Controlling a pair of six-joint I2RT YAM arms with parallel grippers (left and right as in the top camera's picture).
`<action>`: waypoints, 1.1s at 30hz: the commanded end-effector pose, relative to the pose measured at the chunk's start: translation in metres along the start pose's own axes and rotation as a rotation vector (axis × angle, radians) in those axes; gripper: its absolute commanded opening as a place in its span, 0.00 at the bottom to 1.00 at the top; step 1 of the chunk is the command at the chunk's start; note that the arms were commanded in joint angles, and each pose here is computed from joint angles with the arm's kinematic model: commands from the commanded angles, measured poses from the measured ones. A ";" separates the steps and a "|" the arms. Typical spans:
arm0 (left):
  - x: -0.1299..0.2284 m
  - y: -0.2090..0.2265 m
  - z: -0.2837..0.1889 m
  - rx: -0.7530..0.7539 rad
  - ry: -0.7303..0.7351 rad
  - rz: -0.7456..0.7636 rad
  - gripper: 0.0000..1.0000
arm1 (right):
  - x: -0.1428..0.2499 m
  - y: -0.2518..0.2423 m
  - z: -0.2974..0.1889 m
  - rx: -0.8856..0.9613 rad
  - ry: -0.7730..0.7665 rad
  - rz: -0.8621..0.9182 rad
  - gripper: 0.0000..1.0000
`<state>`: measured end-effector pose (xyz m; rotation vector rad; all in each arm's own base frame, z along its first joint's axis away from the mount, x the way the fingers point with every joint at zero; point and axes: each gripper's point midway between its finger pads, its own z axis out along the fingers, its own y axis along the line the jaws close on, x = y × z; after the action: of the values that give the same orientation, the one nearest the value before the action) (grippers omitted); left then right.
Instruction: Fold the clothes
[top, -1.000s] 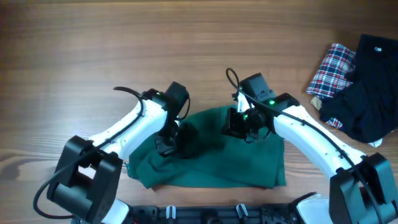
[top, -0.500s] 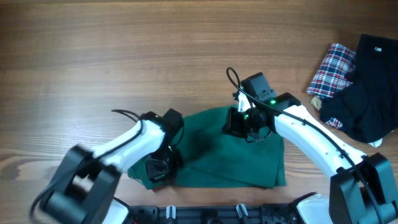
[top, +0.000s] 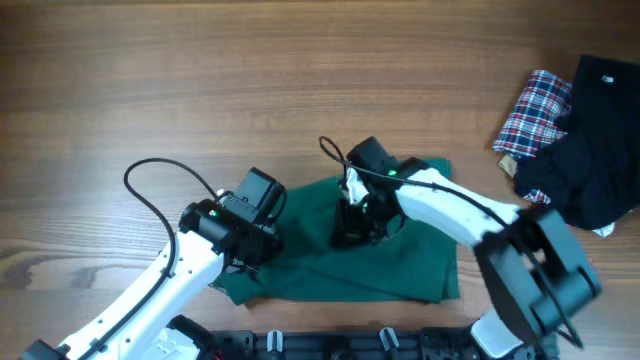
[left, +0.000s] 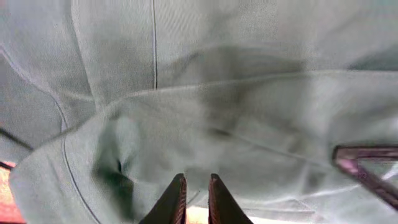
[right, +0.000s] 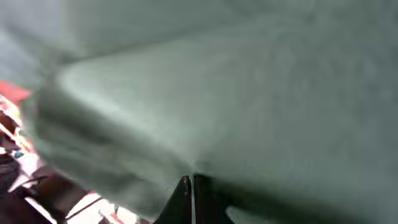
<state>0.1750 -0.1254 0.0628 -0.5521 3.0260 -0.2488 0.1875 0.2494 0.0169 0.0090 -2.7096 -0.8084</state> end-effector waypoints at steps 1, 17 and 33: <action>-0.009 0.003 -0.003 -0.018 -0.055 -0.010 0.14 | 0.014 -0.027 0.010 0.099 0.070 0.062 0.04; -0.020 0.004 -0.004 -0.031 -0.114 -0.010 0.36 | 0.043 -0.159 -0.026 0.528 0.003 0.589 0.04; -0.004 -0.018 0.042 -0.012 0.089 -0.026 0.27 | 0.022 -0.157 -0.038 0.441 -0.012 0.514 0.04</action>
<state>0.2057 -0.1457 0.0413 -0.5556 2.9896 -0.3027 0.1528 0.1291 -0.0094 -0.6288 -2.5237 -0.2709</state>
